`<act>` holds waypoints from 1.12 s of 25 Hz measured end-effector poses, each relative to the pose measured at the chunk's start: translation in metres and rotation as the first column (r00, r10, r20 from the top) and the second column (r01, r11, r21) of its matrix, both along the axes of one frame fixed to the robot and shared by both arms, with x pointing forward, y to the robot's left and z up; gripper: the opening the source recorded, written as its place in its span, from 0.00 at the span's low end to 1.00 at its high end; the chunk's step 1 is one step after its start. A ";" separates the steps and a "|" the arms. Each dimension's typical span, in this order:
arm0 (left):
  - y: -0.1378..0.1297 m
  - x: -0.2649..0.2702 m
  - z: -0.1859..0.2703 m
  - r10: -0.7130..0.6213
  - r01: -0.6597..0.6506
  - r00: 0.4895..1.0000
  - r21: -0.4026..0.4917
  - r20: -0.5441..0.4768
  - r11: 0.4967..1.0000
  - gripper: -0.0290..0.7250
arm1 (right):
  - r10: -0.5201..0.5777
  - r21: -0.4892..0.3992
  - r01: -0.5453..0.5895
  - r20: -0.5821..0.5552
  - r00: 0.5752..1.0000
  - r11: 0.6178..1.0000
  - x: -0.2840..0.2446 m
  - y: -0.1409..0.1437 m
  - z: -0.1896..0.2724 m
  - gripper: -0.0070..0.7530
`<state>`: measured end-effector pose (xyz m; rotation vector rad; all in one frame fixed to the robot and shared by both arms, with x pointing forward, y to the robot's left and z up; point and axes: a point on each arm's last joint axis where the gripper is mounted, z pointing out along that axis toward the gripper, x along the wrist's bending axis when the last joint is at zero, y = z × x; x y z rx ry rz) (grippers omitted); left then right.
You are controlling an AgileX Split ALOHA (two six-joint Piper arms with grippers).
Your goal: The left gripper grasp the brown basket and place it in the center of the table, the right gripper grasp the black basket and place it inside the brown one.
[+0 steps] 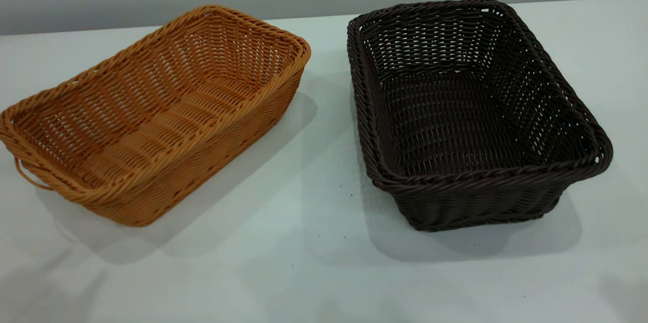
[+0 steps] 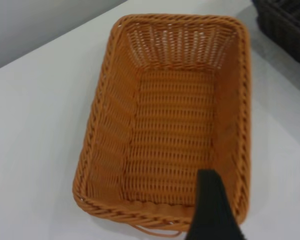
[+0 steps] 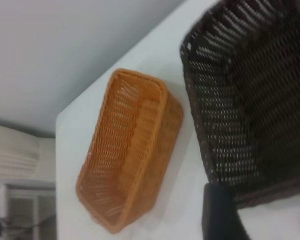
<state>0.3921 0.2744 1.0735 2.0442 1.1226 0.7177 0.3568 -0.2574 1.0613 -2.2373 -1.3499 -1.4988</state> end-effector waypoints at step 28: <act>-0.007 0.045 -0.027 -0.007 -0.004 0.996 -0.114 -0.092 0.993 0.58 | -0.173 0.138 0.311 -0.592 0.787 0.940 0.075 0.078 -0.095 0.47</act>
